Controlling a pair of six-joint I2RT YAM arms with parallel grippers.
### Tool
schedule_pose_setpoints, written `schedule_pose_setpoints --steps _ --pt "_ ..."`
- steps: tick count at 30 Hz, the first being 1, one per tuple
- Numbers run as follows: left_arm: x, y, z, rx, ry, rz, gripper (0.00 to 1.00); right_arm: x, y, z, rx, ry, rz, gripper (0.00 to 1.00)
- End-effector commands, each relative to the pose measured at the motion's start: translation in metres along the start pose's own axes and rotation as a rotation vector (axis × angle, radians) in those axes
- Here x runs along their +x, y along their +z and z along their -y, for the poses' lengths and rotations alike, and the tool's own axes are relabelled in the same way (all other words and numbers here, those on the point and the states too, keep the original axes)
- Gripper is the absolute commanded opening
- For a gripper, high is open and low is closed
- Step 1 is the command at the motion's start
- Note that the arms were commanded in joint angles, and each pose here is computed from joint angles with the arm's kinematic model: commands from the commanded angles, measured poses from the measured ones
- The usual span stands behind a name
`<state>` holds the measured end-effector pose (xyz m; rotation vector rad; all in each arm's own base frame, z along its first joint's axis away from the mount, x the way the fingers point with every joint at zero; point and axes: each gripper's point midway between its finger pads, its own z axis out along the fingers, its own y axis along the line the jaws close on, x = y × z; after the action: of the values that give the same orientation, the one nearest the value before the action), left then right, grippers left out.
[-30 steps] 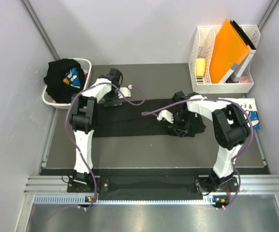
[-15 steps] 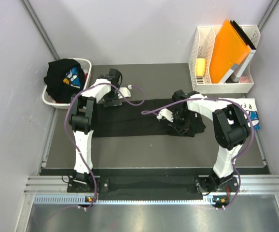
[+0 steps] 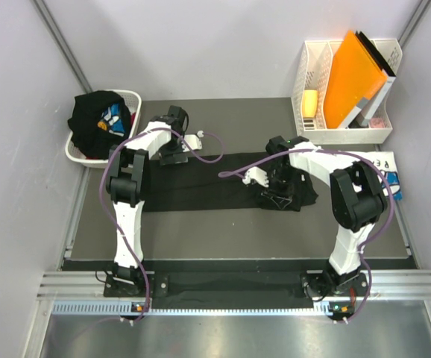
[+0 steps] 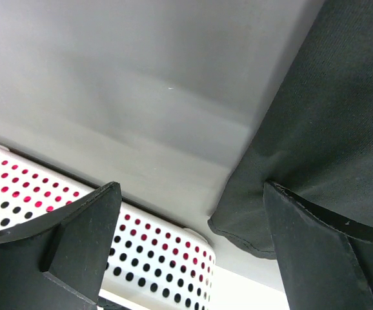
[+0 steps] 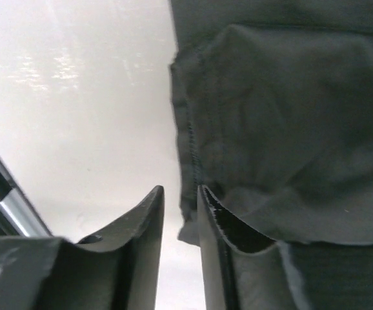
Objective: Fold and stack the t-shirts
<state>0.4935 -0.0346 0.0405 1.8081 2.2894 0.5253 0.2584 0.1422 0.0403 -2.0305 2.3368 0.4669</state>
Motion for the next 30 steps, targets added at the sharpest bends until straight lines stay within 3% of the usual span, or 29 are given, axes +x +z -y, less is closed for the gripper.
schedule_pose_setpoints --steps 1,7,17,25,30 --pt "0.01 0.002 0.012 0.046 -0.028 0.001 0.96 -0.011 -0.017 0.015 0.121 -0.045 0.024 0.31" --pt "0.01 0.001 0.01 0.04 -0.03 0.003 0.96 -0.008 -0.007 0.019 0.129 -0.031 0.017 0.27" --pt "0.013 0.001 0.01 0.043 -0.025 -0.004 0.96 -0.001 0.005 0.016 0.099 -0.025 -0.008 0.32" --pt "0.012 0.002 0.008 0.043 -0.023 0.0 0.96 0.003 0.011 0.019 0.104 -0.017 -0.025 0.02" --pt "0.012 0.002 0.007 0.043 -0.021 0.0 0.97 0.003 0.009 0.019 0.107 -0.02 -0.027 0.0"
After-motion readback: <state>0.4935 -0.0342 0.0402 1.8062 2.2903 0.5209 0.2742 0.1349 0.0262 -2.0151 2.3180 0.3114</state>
